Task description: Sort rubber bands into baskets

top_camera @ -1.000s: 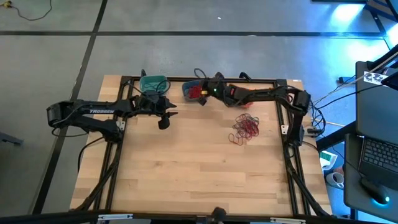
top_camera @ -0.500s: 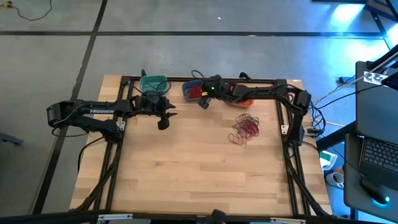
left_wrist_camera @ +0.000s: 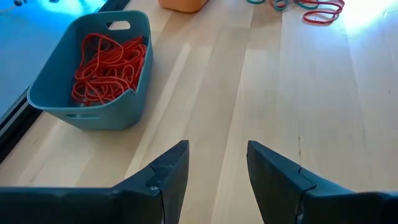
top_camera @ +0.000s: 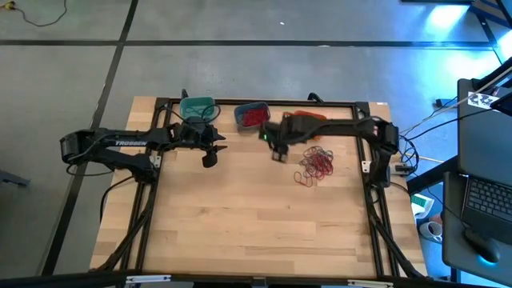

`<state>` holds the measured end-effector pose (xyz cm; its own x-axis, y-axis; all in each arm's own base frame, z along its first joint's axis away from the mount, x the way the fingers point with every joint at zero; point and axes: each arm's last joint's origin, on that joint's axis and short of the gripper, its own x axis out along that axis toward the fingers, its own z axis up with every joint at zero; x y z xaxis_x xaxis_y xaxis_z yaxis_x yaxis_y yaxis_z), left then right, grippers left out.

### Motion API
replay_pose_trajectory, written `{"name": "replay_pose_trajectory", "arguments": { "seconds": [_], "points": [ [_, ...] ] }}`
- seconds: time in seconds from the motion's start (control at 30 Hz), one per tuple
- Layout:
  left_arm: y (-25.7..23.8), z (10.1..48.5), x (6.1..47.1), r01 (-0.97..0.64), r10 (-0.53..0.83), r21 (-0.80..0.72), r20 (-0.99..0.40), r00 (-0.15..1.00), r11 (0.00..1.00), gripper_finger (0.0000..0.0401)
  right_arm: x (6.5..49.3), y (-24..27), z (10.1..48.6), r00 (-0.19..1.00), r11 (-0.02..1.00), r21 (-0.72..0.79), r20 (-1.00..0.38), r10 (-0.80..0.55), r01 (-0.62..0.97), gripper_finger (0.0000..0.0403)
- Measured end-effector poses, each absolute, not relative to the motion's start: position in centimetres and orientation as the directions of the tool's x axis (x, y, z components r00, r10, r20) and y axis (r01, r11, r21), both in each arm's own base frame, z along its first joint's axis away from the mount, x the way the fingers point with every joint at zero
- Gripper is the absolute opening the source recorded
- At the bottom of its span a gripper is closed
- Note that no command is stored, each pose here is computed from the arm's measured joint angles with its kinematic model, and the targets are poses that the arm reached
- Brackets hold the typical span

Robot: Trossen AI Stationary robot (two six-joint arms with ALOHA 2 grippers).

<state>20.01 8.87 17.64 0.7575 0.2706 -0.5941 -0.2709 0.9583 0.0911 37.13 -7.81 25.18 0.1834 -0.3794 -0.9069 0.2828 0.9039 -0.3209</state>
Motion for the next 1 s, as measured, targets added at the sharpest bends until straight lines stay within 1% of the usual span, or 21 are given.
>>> {"name": "replay_pose_trajectory", "arguments": {
  "seconds": [0.13,0.37,0.6,0.73,0.87,1.0],
  "points": [
    [8.9,17.6,20.0,-0.273,0.271,0.088,-0.594,0.757,0.958,0.0159,35.7,-4.5,24.7,0.018,0.921,-0.334,-0.939,-0.344,0.203,0.0225],
    [8.9,17.6,20.0,-0.275,0.271,0.086,-0.594,0.758,0.958,0.0159,34.3,-1.0,22.3,-0.087,0.925,-0.351,-0.936,-0.341,0.145,0.0224],
    [8.9,17.6,20.0,-0.275,0.271,0.086,-0.594,0.758,0.958,0.0159,32.1,-1.6,19.1,-0.231,0.911,-0.387,-0.908,-0.349,0.145,0.0224],
    [8.9,17.6,20.0,-0.274,0.27,0.086,-0.595,0.757,0.958,0.016,30.4,-2.6,18.2,-0.324,0.895,-0.403,-0.887,-0.33,0.192,0.0224],
    [8.9,17.6,20.0,-0.273,0.27,0.087,-0.595,0.757,0.958,0.016,28.4,-2.4,18.5,-0.324,0.893,-0.369,-0.904,-0.28,0.257,0.0224],
    [8.9,17.6,20.0,-0.273,0.27,0.088,-0.596,0.756,0.958,0.016,26.4,-2.1,18.8,-0.26,0.886,-0.315,-0.937,-0.232,0.342,0.0224]
  ]
}}
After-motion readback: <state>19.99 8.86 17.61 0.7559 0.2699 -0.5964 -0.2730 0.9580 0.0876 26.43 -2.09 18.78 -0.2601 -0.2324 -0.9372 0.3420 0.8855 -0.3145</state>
